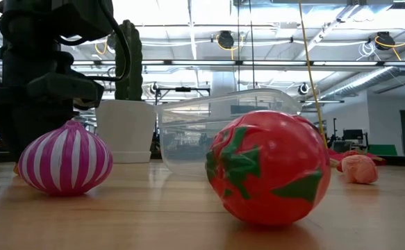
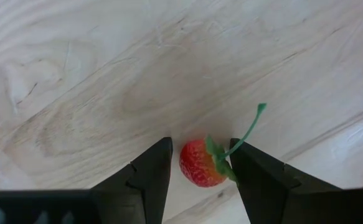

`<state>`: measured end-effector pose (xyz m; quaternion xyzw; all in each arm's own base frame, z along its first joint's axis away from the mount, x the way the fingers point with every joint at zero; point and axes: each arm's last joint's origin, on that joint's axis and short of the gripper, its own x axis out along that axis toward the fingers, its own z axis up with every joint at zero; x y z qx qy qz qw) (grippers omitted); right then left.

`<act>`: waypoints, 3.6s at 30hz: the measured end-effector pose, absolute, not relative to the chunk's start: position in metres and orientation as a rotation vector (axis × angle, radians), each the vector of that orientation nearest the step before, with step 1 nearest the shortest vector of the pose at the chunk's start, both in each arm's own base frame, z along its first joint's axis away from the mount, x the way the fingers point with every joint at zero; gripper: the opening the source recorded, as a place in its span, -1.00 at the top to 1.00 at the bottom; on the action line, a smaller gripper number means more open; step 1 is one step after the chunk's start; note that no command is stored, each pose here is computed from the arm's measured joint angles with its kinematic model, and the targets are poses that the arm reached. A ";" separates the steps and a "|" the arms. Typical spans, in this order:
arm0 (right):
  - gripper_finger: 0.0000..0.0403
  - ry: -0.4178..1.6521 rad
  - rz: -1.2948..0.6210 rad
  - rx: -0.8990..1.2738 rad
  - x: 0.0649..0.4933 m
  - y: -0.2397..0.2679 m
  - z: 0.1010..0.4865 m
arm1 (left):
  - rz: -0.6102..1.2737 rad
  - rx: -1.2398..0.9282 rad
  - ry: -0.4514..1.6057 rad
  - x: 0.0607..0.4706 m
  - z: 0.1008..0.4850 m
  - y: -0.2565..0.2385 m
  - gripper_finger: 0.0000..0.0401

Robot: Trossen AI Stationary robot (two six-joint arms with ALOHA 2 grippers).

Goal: Pick and placing Produce into tupperware
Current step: Put the bottom strawberry into the transparent bin

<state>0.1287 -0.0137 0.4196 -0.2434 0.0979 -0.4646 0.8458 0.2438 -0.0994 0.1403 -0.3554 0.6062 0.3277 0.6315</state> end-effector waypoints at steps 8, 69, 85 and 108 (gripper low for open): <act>-0.04 0.206 -0.980 -0.513 0.129 -0.014 0.420 | 0.751 -0.815 1.388 0.244 0.140 -0.099 0.13; -0.04 0.207 -0.980 -0.514 0.129 -0.014 0.420 | 0.578 -1.088 1.095 0.242 0.208 -0.072 0.43; -0.04 0.210 -0.979 -0.520 0.129 -0.014 0.420 | 0.530 -1.064 0.966 0.267 0.254 -0.053 0.40; -0.04 0.229 -0.975 -0.538 0.128 -0.014 0.418 | 0.382 -0.917 1.105 0.414 0.267 -0.030 0.40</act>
